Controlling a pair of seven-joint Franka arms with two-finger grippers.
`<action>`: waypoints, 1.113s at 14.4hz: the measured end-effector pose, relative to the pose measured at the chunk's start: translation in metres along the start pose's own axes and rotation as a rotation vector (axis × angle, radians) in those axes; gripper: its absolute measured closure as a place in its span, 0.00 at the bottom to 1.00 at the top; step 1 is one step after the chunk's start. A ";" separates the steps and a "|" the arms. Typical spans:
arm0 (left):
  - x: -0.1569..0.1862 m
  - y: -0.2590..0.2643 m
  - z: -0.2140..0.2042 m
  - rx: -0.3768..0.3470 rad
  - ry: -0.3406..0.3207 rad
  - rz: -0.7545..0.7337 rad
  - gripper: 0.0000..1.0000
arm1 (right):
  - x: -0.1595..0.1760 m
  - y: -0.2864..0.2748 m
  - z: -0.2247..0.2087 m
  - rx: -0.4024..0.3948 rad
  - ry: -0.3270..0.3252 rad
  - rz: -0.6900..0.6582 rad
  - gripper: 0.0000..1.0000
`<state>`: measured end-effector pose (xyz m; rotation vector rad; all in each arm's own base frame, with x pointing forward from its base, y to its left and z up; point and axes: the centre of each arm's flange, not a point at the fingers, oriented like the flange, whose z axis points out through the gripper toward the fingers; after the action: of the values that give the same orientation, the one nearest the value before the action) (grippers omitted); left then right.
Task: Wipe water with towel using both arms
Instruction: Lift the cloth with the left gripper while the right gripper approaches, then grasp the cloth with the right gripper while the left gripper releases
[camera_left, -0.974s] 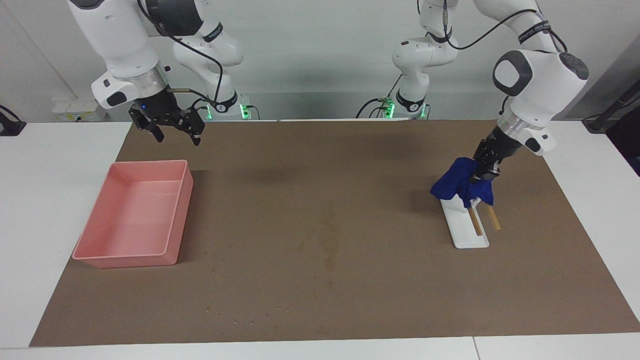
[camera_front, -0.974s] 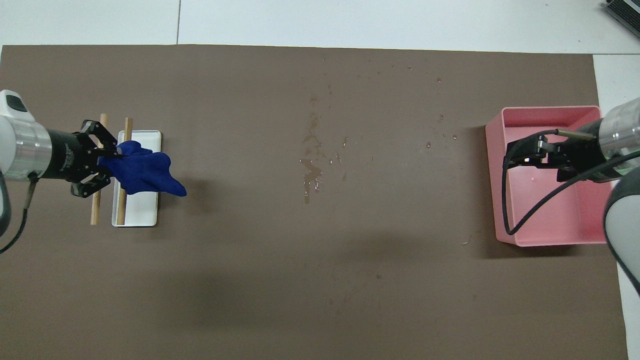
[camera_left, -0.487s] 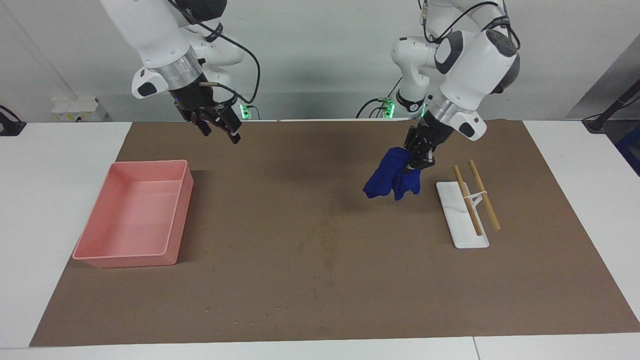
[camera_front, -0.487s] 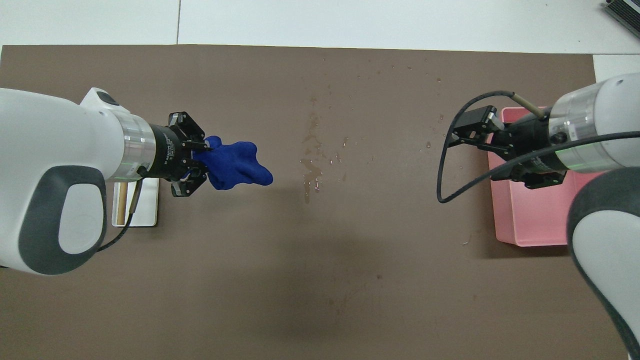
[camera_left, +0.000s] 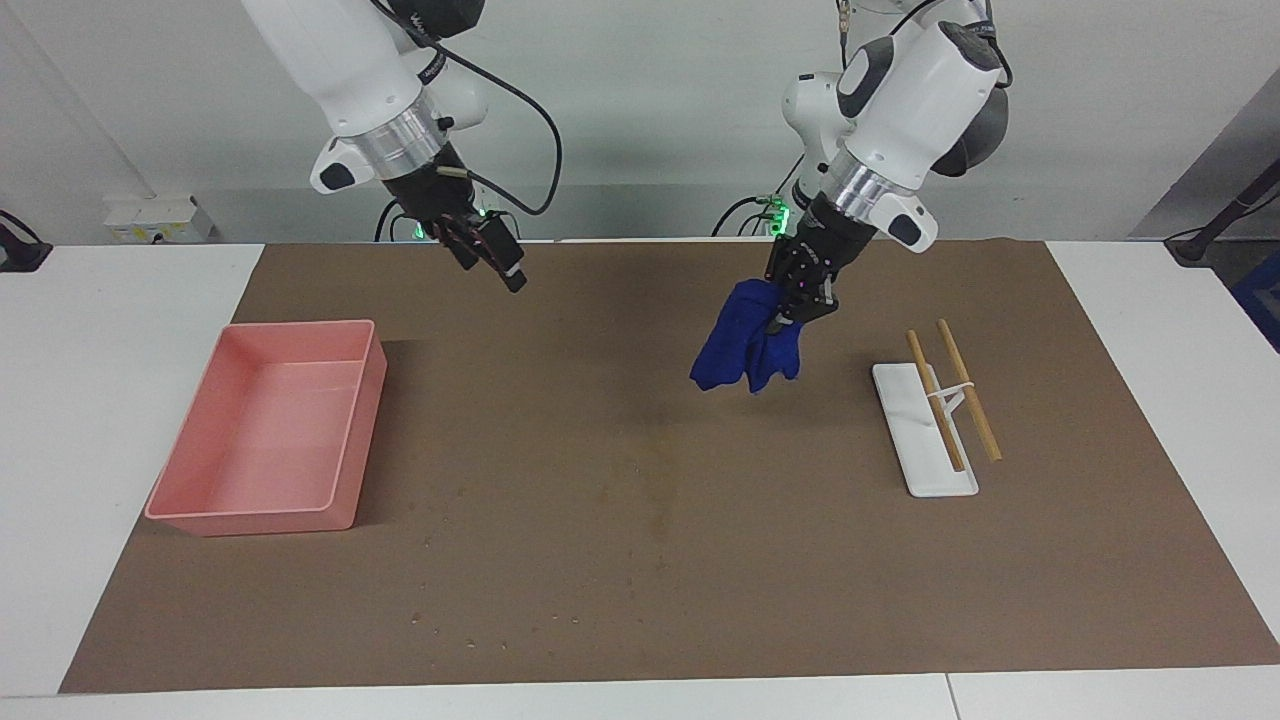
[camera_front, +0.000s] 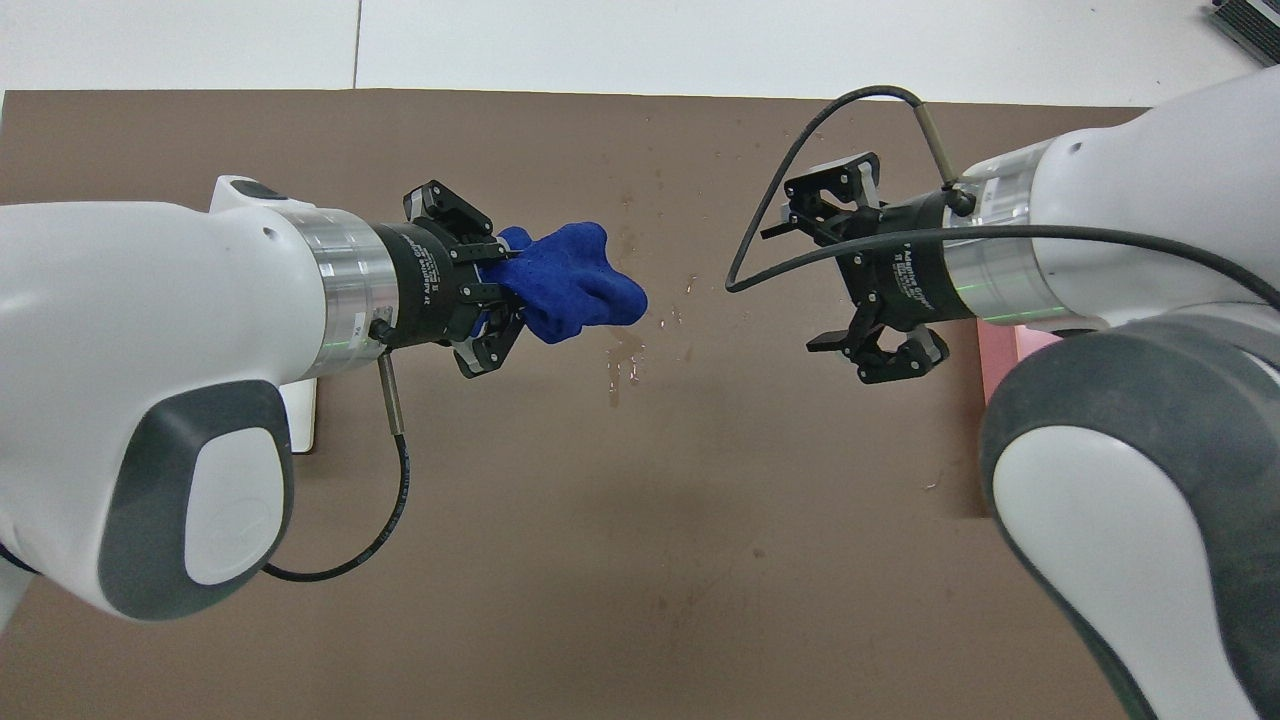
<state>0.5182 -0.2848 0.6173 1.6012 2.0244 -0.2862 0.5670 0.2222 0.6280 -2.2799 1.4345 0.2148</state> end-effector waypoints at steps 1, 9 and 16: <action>-0.007 -0.003 -0.004 -0.006 -0.010 -0.024 0.79 | -0.009 -0.005 0.005 0.001 -0.025 0.038 0.04; -0.072 -0.053 -0.006 -0.051 -0.138 -0.157 0.79 | -0.052 -0.015 0.028 -0.027 -0.078 0.122 0.07; -0.083 -0.069 -0.002 -0.032 -0.144 -0.150 0.79 | -0.051 -0.015 0.030 -0.031 -0.077 0.125 0.18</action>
<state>0.4650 -0.3719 0.6524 1.3717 2.0299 -0.4106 0.5599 0.2829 0.6234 -2.1830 1.5447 0.3621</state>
